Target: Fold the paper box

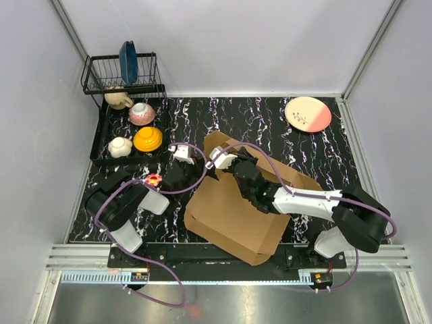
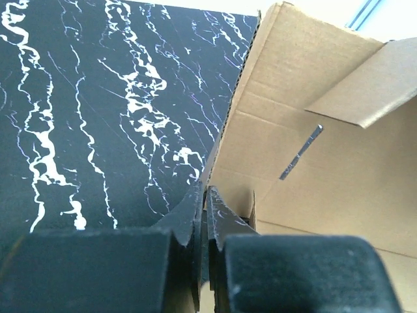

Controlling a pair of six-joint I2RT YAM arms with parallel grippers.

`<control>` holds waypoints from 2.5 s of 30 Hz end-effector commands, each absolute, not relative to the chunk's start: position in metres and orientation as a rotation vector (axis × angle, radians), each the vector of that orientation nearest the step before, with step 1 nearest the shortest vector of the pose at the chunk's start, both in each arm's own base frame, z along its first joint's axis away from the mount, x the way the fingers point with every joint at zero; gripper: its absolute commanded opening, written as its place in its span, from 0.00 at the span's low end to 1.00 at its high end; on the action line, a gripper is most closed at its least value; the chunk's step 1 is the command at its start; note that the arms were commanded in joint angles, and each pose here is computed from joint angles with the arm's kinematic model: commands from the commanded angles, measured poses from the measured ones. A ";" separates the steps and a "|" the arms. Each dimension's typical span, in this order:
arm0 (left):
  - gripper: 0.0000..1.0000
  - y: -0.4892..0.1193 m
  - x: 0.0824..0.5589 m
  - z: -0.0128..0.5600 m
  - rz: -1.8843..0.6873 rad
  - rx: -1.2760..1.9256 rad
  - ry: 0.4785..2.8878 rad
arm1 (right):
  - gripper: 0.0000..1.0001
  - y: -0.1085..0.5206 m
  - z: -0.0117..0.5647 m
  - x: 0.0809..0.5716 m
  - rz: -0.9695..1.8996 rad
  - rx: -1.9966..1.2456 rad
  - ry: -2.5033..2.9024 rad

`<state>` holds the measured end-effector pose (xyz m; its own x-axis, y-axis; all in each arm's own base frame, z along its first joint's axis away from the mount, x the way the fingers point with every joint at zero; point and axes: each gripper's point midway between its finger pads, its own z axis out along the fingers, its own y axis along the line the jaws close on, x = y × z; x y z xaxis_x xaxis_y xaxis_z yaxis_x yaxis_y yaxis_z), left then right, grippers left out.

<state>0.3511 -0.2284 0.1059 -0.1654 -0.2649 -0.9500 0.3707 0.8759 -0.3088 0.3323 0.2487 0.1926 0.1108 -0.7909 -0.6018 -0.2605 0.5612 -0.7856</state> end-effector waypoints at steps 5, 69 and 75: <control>0.00 -0.234 0.333 0.245 -0.852 -0.009 1.176 | 0.00 0.246 0.152 0.329 -0.516 -1.045 1.536; 0.17 -0.253 0.371 0.214 -0.819 0.003 1.226 | 0.00 0.244 0.199 0.318 -0.693 -1.134 1.345; 0.00 -0.248 0.356 0.227 -0.847 -0.006 1.202 | 0.00 0.245 0.202 0.323 -0.752 -1.114 1.325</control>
